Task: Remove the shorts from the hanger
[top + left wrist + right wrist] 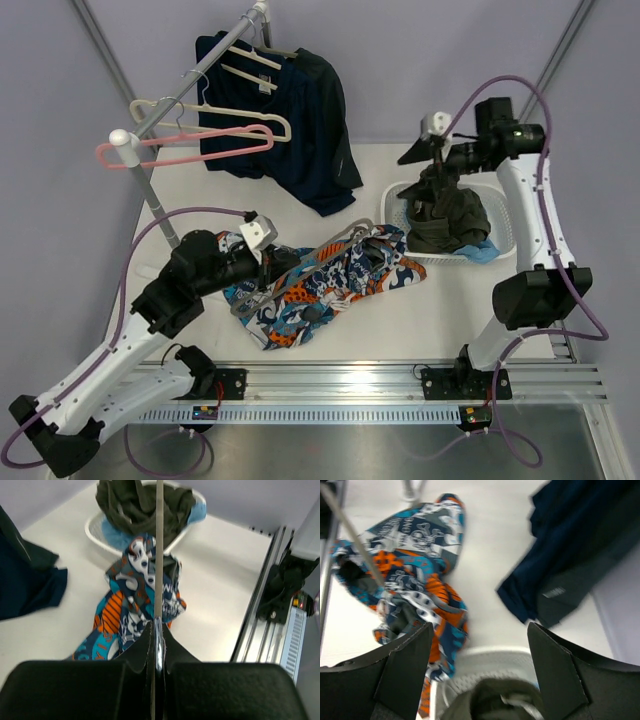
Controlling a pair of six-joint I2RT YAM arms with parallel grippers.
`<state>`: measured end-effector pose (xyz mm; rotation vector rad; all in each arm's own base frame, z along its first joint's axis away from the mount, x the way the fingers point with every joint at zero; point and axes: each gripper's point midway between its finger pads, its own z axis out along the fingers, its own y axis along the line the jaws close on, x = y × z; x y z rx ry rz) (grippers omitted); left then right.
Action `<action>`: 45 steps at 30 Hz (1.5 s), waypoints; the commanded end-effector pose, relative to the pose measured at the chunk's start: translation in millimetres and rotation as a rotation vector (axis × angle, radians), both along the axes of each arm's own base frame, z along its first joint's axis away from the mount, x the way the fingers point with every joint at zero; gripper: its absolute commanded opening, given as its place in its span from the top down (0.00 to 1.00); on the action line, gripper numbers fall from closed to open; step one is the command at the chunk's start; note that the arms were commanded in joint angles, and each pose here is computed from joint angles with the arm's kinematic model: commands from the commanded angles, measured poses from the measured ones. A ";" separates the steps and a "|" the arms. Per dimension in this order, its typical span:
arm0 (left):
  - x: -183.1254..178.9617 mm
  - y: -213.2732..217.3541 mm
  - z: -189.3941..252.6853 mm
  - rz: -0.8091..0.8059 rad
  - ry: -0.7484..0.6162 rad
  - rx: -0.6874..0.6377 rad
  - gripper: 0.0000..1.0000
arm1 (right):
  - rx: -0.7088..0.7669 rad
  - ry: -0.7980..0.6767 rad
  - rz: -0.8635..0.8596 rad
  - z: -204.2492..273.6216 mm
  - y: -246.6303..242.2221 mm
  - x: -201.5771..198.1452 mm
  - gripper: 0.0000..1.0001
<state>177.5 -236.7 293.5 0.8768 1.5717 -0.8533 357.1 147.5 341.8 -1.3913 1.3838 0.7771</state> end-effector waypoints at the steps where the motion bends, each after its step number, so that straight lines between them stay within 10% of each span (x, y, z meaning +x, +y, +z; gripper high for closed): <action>1: -2.9 -1.3 -27.6 -0.043 0.046 0.092 1.00 | -0.064 0.179 0.203 -15.4 38.4 -104.7 0.16; 16: 4.3 -8.8 -20.4 -0.075 0.023 0.129 1.00 | -0.269 0.269 0.498 -66.5 100.9 -188.6 0.25; 30: -7.1 -7.9 1.5 -0.112 -0.029 0.075 1.00 | -0.335 0.264 0.395 -103.7 117.7 -164.4 0.52; 45: -13.1 -2.1 -13.4 -0.111 0.004 0.105 1.00 | -0.238 0.197 0.385 -58.4 130.1 -159.7 0.41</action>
